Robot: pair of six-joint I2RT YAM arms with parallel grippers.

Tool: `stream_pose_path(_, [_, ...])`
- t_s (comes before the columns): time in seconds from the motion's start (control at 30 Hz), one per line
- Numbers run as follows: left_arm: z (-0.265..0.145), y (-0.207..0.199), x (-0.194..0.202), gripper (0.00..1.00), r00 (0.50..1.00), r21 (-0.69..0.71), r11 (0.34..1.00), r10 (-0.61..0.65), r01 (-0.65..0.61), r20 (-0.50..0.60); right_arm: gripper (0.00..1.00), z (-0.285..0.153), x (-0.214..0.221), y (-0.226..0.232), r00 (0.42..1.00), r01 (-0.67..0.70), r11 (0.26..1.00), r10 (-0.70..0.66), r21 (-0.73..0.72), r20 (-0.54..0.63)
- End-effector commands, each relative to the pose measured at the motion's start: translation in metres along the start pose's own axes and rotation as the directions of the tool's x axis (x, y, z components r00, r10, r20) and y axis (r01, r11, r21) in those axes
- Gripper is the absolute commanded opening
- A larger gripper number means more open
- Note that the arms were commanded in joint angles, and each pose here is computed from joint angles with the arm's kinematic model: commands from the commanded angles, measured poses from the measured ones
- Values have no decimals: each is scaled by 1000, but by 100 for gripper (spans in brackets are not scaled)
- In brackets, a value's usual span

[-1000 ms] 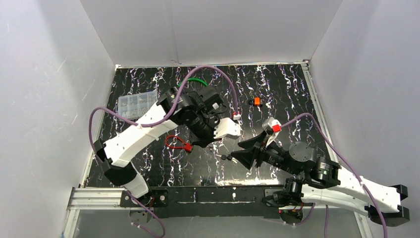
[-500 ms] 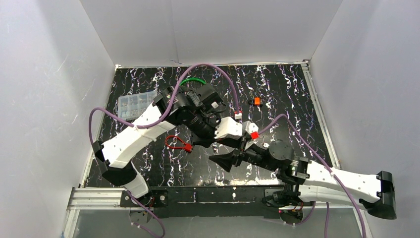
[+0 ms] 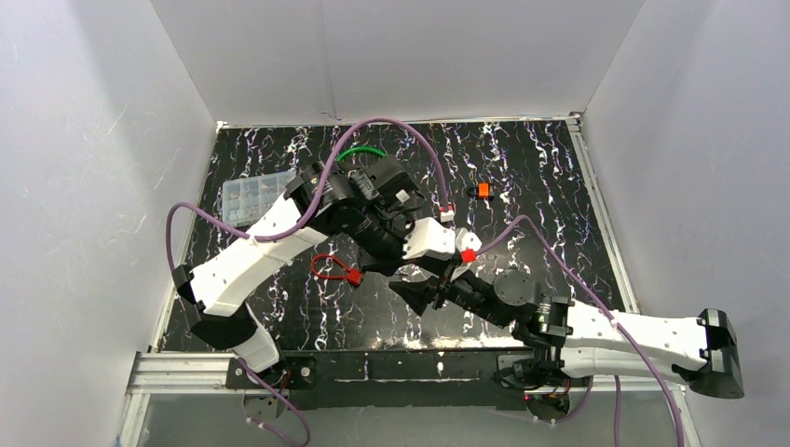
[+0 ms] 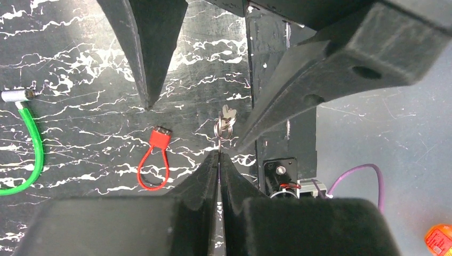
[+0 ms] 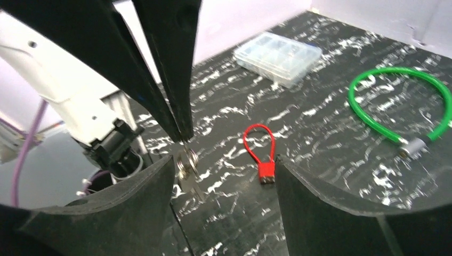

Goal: Unlock with the key
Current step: Pick up the key from the center of the board.

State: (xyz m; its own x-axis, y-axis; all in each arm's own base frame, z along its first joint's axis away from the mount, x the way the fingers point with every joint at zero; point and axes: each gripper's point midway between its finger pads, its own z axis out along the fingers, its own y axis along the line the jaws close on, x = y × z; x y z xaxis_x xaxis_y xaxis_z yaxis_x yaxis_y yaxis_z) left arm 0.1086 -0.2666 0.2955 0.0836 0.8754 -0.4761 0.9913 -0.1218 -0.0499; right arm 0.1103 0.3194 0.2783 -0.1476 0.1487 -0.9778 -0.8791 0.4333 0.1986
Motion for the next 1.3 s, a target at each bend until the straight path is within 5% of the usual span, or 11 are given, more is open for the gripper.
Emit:
stream_pose_path(0.0, [-17, -22, 21, 0, 997, 43, 998, -37, 40, -67, 75, -3, -23, -18, 992, 49, 984, -68, 168, 104])
stream_pose_path(0.37, [-10, -13, 27, 0, 991, -12, 996, -92, 91, -101, 73, -19, -50, -30, 965, 84, 924, -168, 373, 201])
stream_pose_path(0.9, [-10, -11, 33, 0, 988, -32, 995, -98, 95, -118, 72, -46, -29, -55, 986, 50, 883, -120, 467, 120])
stream_pose_path(1.27, [-11, -11, 22, 0, 997, -17, 998, -56, 55, -62, 74, -55, -52, 11, 982, 11, 999, -17, 31, 190])
